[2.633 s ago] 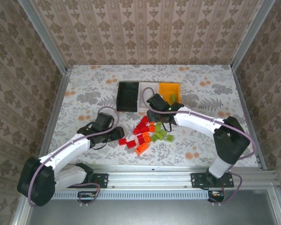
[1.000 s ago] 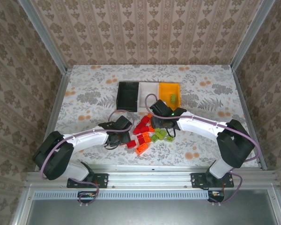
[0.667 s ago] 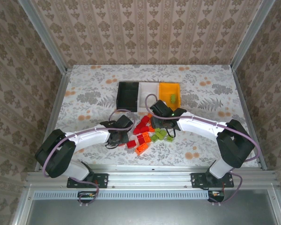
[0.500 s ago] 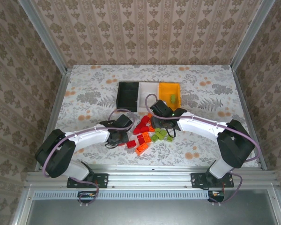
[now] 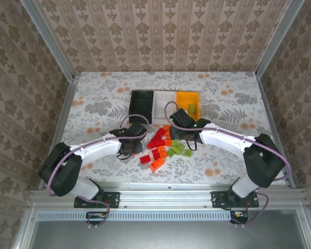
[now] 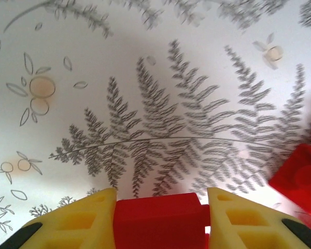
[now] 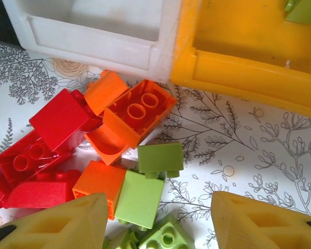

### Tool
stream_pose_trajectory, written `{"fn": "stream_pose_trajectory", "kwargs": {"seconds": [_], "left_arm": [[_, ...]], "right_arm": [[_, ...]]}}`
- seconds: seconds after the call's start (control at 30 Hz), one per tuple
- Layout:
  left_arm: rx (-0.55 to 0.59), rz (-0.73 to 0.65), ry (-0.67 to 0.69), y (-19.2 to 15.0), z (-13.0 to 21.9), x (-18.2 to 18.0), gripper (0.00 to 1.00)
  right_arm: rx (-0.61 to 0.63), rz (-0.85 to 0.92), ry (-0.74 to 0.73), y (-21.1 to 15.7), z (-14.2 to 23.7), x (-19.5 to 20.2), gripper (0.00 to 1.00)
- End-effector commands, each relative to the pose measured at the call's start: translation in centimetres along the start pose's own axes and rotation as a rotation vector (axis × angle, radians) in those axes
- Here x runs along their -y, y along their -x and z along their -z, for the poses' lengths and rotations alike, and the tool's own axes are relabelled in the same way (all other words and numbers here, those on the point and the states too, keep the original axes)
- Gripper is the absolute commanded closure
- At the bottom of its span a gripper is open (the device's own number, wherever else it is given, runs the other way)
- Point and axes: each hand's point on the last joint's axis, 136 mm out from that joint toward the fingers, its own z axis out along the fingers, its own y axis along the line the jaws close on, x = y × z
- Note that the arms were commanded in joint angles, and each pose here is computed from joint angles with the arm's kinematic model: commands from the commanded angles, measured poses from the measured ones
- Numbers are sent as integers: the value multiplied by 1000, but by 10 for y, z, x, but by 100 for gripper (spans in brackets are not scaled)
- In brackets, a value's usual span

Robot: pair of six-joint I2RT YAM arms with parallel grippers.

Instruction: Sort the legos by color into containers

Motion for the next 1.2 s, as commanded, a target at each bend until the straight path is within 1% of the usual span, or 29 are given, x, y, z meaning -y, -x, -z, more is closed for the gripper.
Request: {"fn": "stream_pose_trajectory", "kwargs": {"seconds": [0.0,0.1,0.27,0.4,0.47,0.57,0.67,0.8,0.87,0.97,1.03,1.07,1.1,1.17], "left_arm": [[46,-26,5,18,13,0,63],[74,-28,-15,40,22,6,63],[136,-52,-45,95,42,19,63],[163,-63,-70,138,47,33,63],[161,-70,-91,157,42,43,63],[164,-86,-121,182,33,59,63],[142,-106,-140,197,18,72,63],[126,-124,-117,210,2,79,62],[122,-111,-101,216,-7,76,60],[106,-89,-110,219,-19,76,56],[102,-86,-137,220,-21,83,52],[106,-87,-153,221,-19,86,48],[111,-88,-171,224,-16,90,43],[124,-90,-216,227,-3,97,34]], "right_arm": [[27,-8,-17,5,8,11,44],[46,-35,-31,12,13,25,44],[81,-122,-54,22,26,59,44],[106,-214,-60,22,37,85,44],[111,-264,-56,21,40,96,44],[111,-292,-57,15,43,104,43],[106,-297,-62,10,45,108,43],[98,-301,-66,3,45,110,43],[87,-302,-55,0,46,109,43],[71,-248,2,1,54,92,44],[79,-196,-20,2,61,86,43],[89,-183,-24,4,63,83,43],[65,-173,-37,-2,64,84,42],[59,-171,-33,-5,66,82,42]]}}
